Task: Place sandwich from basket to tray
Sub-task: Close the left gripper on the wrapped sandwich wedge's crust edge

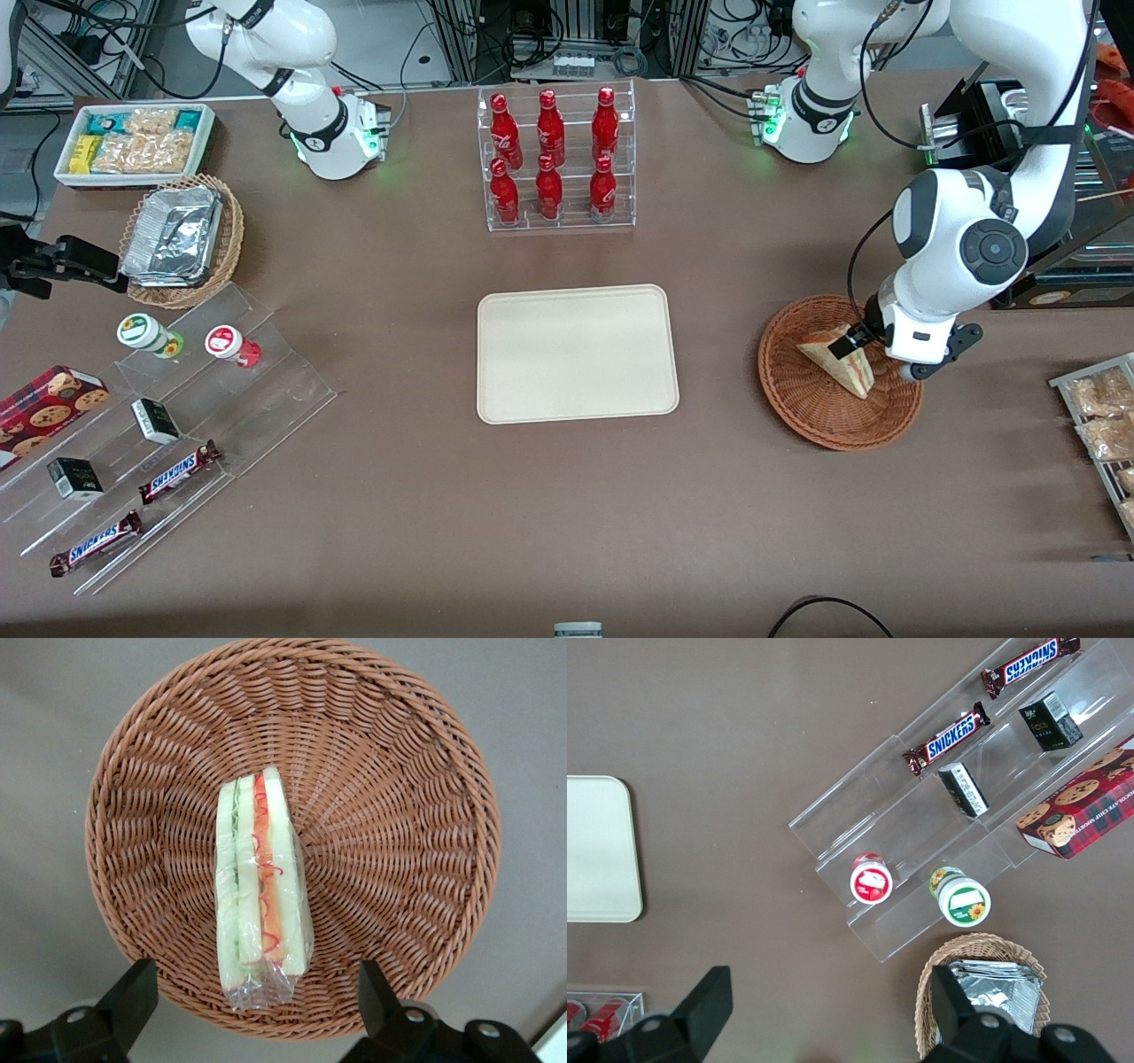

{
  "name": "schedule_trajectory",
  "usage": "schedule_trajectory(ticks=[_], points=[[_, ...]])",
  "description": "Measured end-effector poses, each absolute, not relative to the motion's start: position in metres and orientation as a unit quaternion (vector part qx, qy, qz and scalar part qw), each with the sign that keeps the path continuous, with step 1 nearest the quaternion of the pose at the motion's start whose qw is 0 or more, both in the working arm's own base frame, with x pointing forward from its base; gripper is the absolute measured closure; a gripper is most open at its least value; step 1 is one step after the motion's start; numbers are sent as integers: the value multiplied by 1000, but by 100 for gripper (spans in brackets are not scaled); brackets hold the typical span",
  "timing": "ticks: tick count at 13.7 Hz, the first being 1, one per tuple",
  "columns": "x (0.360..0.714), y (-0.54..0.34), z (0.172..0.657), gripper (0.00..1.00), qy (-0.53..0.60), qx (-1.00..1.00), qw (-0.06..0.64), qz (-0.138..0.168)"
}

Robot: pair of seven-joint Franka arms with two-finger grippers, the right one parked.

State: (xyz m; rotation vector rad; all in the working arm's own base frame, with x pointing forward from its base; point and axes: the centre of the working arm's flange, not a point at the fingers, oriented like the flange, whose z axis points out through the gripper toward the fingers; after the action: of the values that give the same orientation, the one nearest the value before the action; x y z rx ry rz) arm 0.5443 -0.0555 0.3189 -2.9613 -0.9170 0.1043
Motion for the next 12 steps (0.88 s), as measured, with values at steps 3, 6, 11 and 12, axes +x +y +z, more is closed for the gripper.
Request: schedule_trajectory(ticks=[3,6,11,12], points=[[544,-56,309,0,-303,-952,20,37],[542,-56,296,0,-310,-950,19,36],[542,-56,275,0,-315,-948,17,38],[542,-56,271,0,-315,-948,17,38]])
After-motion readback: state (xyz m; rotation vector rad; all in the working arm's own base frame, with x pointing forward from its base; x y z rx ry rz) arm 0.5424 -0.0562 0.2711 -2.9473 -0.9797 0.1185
